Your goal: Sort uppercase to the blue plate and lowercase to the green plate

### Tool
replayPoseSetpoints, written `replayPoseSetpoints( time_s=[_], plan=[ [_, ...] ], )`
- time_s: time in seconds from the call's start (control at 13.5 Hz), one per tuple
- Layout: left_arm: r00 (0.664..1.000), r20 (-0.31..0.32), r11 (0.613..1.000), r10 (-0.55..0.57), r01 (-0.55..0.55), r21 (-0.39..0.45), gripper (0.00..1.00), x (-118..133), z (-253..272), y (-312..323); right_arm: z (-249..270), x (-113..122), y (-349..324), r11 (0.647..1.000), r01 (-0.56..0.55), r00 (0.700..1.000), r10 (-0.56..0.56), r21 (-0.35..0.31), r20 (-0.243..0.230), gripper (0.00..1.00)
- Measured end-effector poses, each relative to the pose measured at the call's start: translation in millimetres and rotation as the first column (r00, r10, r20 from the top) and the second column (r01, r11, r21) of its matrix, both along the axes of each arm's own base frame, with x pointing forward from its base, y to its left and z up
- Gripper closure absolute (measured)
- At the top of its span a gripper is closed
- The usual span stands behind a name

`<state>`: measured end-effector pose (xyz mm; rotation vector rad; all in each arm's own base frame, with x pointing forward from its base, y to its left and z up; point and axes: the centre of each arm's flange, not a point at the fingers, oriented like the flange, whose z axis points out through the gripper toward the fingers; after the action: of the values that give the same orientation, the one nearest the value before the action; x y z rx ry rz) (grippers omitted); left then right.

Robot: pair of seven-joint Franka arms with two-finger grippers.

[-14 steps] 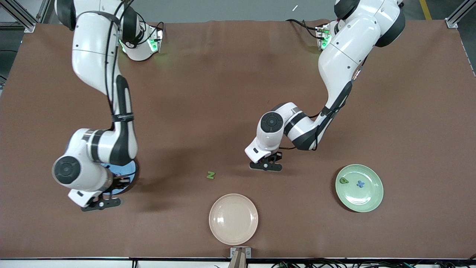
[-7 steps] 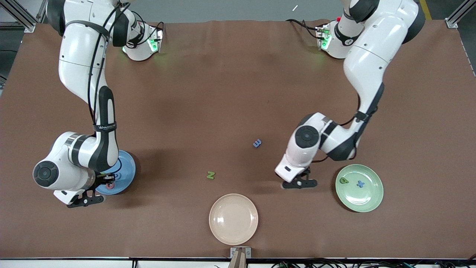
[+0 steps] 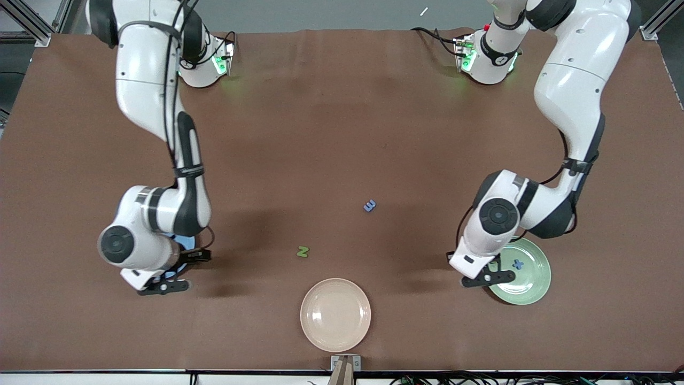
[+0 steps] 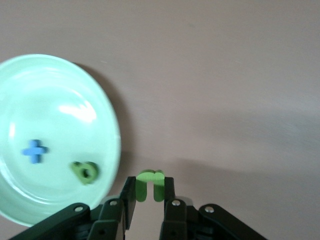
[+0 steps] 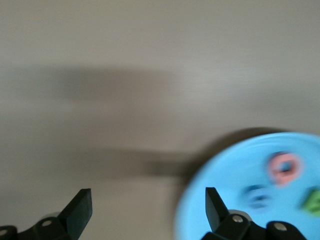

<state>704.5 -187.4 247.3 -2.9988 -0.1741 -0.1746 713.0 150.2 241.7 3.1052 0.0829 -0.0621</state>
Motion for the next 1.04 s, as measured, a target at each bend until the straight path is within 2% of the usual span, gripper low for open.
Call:
replayPoseSetpoints(
  time_s=[0.15,0.37,0.59,0.74,1.04],
  plan=[
    [1.0,-0.008,1.0,0.004,-0.004,0.006,0.74,7,-1,34,7,-16,71,0.997,0.072,0.997,-0.072,0.023,0.014,0.0],
    [1.0,-0.025,1.0,0.008,-0.008,0.012,0.74,14,-6,81,5,-38,138,0.978,0.177,0.984,-0.178,0.108,-0.003,0.0],
    [1.0,-0.016,1.0,0.014,-0.014,-0.003,0.74,16,-17,88,3,-51,180,0.958,0.257,0.963,-0.265,0.126,0.045,0.0],
    [1.0,-0.012,1.0,0.012,-0.013,-0.015,0.74,16,-27,88,-2,-58,197,0.952,0.279,0.955,-0.289,0.129,0.065,0.0],
    [1.0,-0.019,1.0,0.016,-0.016,-0.024,0.74,17,-40,100,-24,-60,213,0.945,0.297,0.938,-0.316,0.14,0.144,0.01]
  ],
)
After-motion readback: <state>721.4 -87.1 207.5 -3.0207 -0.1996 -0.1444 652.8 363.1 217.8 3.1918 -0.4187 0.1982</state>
